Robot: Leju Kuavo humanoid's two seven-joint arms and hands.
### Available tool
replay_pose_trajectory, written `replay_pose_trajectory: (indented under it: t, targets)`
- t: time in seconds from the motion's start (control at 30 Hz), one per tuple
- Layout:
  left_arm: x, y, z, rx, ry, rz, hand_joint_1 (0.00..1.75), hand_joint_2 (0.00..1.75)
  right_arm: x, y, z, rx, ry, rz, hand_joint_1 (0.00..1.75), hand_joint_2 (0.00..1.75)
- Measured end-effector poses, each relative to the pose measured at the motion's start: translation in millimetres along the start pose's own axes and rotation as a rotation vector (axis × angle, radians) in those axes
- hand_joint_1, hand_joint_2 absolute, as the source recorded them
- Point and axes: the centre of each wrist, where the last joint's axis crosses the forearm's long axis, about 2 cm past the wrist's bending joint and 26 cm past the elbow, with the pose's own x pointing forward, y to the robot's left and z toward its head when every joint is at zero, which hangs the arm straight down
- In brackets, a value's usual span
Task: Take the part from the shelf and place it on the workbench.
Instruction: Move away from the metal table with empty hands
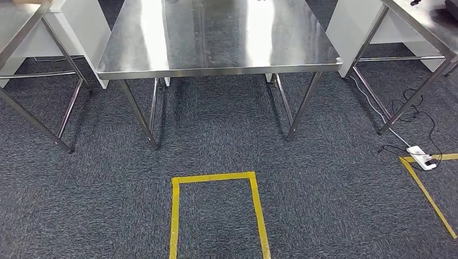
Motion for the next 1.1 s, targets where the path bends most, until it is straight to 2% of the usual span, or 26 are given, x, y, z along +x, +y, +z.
replay_pose_trajectory:
  t: [1.1]
  targets:
    - [-3.5,1.9,0.6,0.041,0.002,0.013,0.0,0.0,2.6,-2.1,-0.7,0.008,-0.022,0.033,0.0,0.0]
